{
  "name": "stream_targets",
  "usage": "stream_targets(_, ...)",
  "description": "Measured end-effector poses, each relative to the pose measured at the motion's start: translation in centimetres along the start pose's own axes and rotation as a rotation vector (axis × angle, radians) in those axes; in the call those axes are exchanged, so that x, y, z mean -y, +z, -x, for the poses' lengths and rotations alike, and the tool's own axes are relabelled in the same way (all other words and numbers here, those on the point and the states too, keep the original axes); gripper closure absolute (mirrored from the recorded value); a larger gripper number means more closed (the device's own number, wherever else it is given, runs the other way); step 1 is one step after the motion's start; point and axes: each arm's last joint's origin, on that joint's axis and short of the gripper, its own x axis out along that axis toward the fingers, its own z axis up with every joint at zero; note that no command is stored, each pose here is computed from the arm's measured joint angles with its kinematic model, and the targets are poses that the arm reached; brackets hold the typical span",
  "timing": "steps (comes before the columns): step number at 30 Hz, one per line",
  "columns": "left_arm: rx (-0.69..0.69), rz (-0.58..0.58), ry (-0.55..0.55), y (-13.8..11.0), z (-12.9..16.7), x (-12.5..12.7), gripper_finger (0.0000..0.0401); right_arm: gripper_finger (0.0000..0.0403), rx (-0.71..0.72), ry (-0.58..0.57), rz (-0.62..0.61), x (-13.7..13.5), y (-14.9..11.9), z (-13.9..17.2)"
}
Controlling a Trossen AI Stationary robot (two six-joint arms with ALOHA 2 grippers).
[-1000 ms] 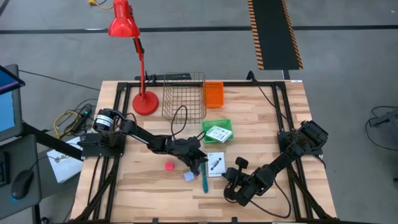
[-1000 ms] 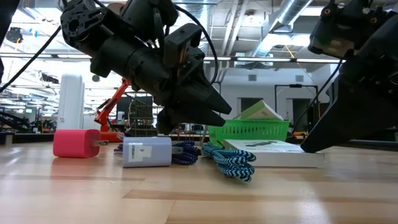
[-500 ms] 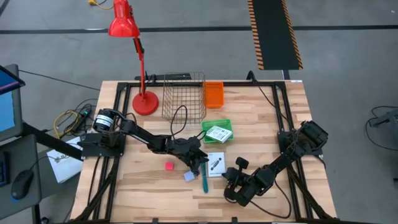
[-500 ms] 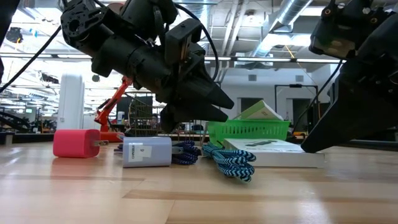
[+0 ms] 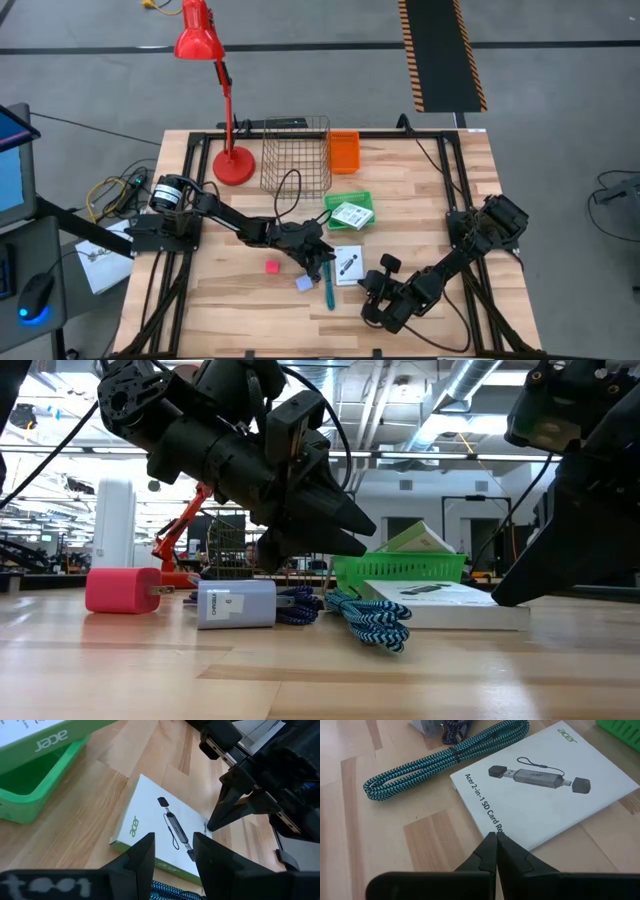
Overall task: Pick and place items into bin
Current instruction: Put the card reader box into the green bin
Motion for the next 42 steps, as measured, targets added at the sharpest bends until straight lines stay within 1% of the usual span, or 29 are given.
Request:
stream_targets(35, 0.004, 0.012, 0.000, 0.0, 0.0, 0.0, 0.0280, 0.0403, 0.012, -0.007, 0.002, 0.0, -0.2, -0.1)
stream_targets(42, 0.006, 0.016, -0.002, 0.1, 0.0, 0.0, 0.0280, 0.0403, 0.058, -0.026, 0.010, -1.1, -0.7, -0.7)
